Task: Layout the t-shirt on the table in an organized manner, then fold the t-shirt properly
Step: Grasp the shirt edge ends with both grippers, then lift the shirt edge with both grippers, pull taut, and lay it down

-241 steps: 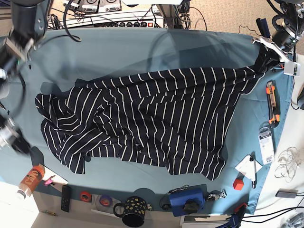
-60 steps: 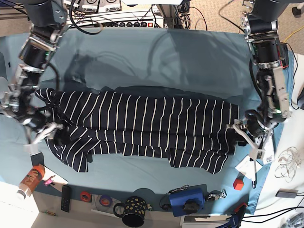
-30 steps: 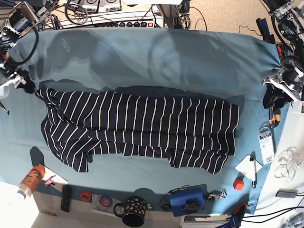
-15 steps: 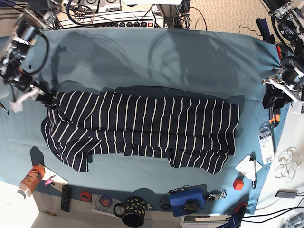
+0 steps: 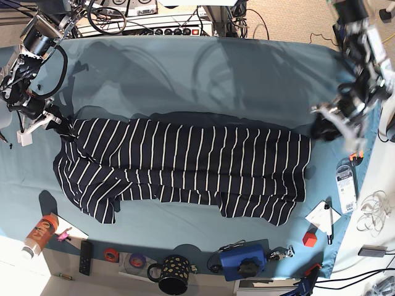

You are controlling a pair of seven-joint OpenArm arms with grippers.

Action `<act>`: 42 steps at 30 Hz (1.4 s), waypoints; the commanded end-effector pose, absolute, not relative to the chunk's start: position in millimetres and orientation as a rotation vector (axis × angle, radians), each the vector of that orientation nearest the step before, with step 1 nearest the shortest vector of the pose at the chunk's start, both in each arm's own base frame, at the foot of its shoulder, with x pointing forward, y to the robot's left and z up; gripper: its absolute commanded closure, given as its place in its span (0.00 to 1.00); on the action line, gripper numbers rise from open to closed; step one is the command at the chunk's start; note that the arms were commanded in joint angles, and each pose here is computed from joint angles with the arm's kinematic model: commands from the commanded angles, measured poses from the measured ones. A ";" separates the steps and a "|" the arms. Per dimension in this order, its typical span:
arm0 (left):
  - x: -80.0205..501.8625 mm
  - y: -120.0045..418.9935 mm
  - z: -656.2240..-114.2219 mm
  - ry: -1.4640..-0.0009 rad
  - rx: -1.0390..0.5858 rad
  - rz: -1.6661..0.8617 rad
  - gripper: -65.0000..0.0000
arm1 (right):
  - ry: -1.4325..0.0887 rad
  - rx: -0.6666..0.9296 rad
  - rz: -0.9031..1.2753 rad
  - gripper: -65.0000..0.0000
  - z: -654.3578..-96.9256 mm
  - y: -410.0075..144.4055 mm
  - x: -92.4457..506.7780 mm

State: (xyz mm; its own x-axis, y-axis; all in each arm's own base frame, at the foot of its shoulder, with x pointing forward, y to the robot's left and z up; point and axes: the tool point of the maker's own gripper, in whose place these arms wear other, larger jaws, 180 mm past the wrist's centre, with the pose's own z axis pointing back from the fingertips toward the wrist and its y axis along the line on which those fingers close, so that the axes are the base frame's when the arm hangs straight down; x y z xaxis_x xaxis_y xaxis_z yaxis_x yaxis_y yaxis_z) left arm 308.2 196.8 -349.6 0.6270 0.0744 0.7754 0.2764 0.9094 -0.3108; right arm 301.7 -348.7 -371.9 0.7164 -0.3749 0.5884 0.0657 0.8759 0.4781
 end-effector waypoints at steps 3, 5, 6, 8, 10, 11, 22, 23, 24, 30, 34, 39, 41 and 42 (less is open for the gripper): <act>326.6 192.9 -333.0 -0.960 -0.450 -0.150 0.58 | -0.785 0.430 -0.235 1.00 -354.0 -359.1 310.4; 333.0 196.8 -335.2 -0.955 -0.429 -0.151 0.58 | -0.774 0.431 -0.233 1.00 -355.3 -358.4 308.9; 335.2 199.9 -338.2 -0.944 -0.409 -0.154 0.58 | -0.769 0.431 -0.232 1.00 -355.9 -358.1 308.3; 337.1 205.8 -345.5 -0.919 -0.372 -0.160 0.58 | -0.761 0.432 -0.230 1.00 -356.7 -357.6 307.4; 335.3 202.7 -350.3 -0.909 -0.388 -0.185 0.58 | -0.762 0.432 -0.230 1.00 -356.5 -357.8 307.4; 333.4 199.6 -352.5 -0.905 -0.404 -0.201 0.58 | -0.762 0.432 -0.230 1.00 -356.6 -357.6 307.4; 334.3 200.0 -363.6 -0.920 -0.446 -0.154 0.58 | -0.763 0.433 -0.230 1.00 -356.6 -357.4 307.5; 334.3 200.3 -364.9 -0.916 -0.447 -0.152 0.58 | -0.763 0.432 -0.230 1.00 -356.4 -357.6 307.6; 334.0 200.2 -365.7 -0.914 -0.448 -0.150 0.58 | -0.763 0.433 -0.230 1.00 -356.4 -357.4 307.7; 338.7 187.4 -364.2 -0.929 -0.479 -0.139 0.58 | -0.766 0.437 -0.231 1.00 -355.8 -357.0 308.1; 347.3 176.9 -359.9 -0.946 -0.492 -0.139 0.58 | -0.768 0.438 -0.231 1.00 -355.4 -357.0 308.3; 344.4 183.9 -373.8 -0.861 -0.438 -0.103 0.71 | -0.768 0.436 -0.230 1.00 -355.1 -357.6 308.1; 336.6 186.2 -384.3 -0.787 -0.424 -0.086 0.91 | -0.773 0.432 -0.229 1.00 -352.1 -360.7 308.3; 332.4 186.6 -388.9 -0.751 -0.420 -0.083 1.00 | -0.781 0.436 -0.228 1.00 -348.6 -362.4 308.9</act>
State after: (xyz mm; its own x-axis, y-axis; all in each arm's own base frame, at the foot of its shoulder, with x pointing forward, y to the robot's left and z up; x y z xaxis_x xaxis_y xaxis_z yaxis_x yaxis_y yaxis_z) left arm 324.1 181.0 -399.7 0.7557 0.0797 0.6501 0.2132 0.9086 -0.3592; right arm 299.1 -349.0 -370.0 0.7289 -0.3689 0.5768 0.0592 0.8732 0.4837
